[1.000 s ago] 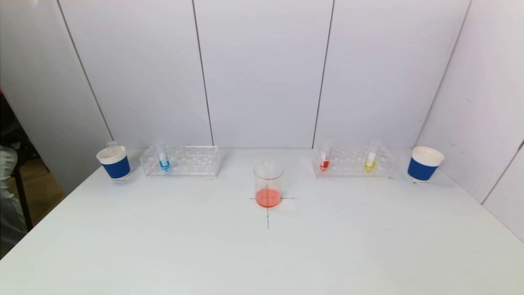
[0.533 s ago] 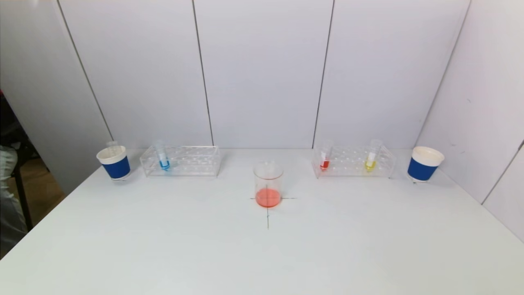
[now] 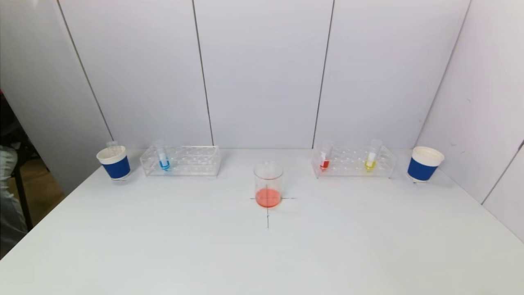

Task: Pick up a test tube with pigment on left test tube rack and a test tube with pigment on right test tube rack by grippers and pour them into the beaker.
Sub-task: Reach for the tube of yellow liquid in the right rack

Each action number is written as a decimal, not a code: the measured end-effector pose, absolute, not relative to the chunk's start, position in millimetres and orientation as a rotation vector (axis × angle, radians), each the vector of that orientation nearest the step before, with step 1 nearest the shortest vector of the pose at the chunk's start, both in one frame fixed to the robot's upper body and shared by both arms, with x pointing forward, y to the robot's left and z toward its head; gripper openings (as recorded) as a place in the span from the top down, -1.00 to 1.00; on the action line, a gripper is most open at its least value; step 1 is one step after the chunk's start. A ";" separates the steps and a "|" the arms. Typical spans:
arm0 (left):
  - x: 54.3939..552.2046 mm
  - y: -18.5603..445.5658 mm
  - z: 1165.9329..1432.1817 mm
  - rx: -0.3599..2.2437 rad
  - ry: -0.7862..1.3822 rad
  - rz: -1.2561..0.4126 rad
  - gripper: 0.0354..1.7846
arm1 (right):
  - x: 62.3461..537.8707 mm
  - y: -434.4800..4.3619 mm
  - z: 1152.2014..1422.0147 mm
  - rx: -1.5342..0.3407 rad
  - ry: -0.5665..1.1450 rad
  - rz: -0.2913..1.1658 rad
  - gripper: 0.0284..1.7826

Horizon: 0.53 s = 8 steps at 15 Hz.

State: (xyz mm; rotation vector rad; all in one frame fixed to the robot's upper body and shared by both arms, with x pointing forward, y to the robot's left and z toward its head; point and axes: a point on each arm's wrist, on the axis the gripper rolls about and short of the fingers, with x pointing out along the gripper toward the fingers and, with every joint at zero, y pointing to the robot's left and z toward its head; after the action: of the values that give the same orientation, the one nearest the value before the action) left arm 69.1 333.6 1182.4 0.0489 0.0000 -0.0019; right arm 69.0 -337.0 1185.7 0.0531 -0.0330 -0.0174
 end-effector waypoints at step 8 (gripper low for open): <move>69.1 333.5 1182.5 0.049 0.000 -0.001 -0.98 | 69.0 -337.0 1185.9 0.034 -0.035 -0.015 -0.99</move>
State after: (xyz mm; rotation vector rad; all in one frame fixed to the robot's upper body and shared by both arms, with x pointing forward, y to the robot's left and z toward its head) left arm 69.1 333.5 1182.5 0.0485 0.0004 -0.0013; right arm 69.0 -337.0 1185.9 0.0336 -0.0351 -0.0145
